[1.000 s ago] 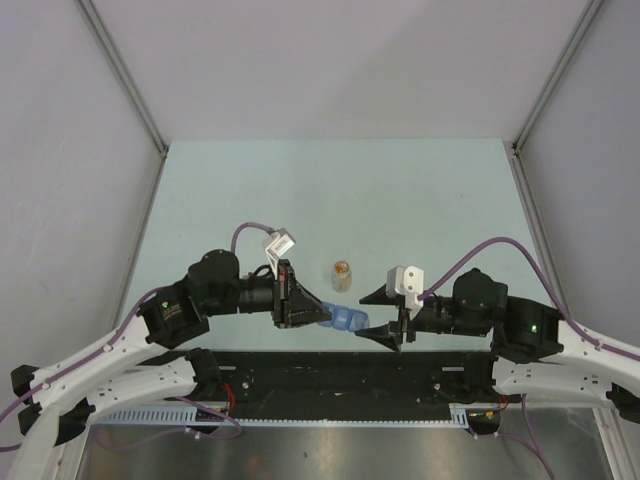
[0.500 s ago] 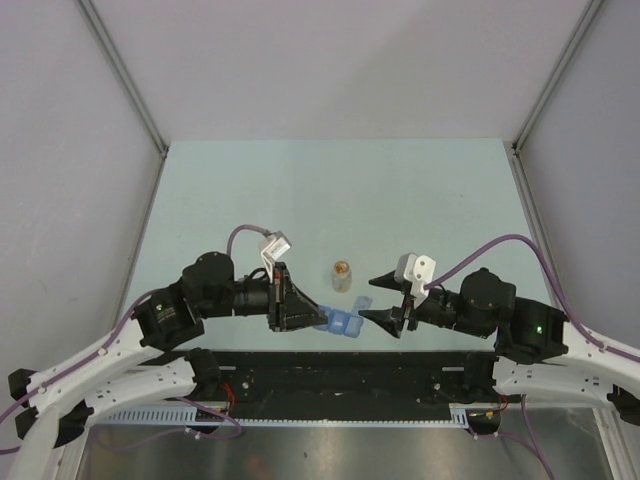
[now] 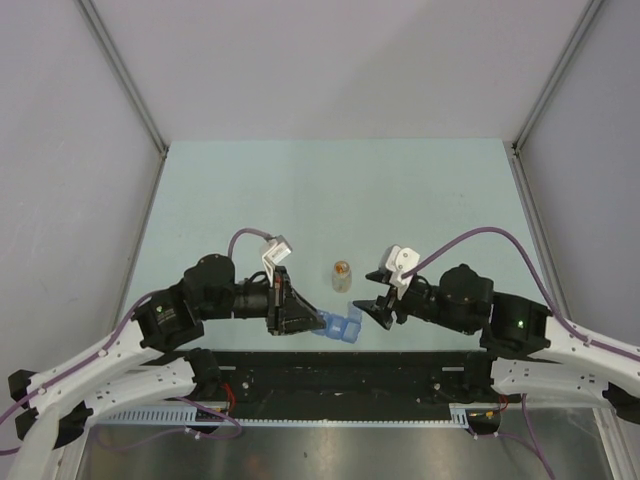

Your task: Sort the pills into containers

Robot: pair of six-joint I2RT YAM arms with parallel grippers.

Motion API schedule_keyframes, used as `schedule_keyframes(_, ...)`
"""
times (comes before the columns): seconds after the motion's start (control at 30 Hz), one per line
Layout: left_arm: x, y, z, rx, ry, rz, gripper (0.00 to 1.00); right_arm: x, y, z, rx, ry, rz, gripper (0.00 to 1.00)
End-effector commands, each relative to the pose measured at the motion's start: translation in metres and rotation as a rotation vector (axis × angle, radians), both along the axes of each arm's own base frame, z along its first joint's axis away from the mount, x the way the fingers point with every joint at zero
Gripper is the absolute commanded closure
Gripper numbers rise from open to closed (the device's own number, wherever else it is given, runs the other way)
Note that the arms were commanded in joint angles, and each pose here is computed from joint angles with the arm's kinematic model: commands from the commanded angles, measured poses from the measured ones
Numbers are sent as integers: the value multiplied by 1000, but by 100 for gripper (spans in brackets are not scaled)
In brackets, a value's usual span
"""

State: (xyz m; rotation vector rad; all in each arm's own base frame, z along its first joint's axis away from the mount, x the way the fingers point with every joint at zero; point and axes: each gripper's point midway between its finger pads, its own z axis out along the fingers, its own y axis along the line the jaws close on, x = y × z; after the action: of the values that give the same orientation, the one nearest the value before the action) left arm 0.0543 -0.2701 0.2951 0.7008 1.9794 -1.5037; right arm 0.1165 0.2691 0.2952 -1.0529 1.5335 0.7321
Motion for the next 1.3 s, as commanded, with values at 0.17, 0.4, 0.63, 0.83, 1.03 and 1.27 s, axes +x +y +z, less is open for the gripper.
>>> schedule_keyframes(0.17, 34, 1, -62, 135, -69, 137, 100, 37, -55, 74, 292, -50, -333, 42)
schedule_keyframes(0.4, 71, -8, -134, 266, -111, 245, 91, 41, -75, 69, 329, 19, -433, 40)
schedule_keyframes(0.63, 96, -10, -188, 304, -30, 311, 98, 38, -85, 60, 316, 55, -453, 40)
schedule_keyframes(0.83, 116, -14, -213, 342, 44, 278, 85, 39, -86, 50, 286, 79, -474, 36)
schedule_keyframes(1.03, 127, -21, -228, 415, 67, 229, 35, 48, -85, 35, 281, 106, -543, 17)
schedule_keyframes(1.27, 134, -6, -212, 418, 34, 298, 11, 70, -94, 7, 233, 77, -686, 9)
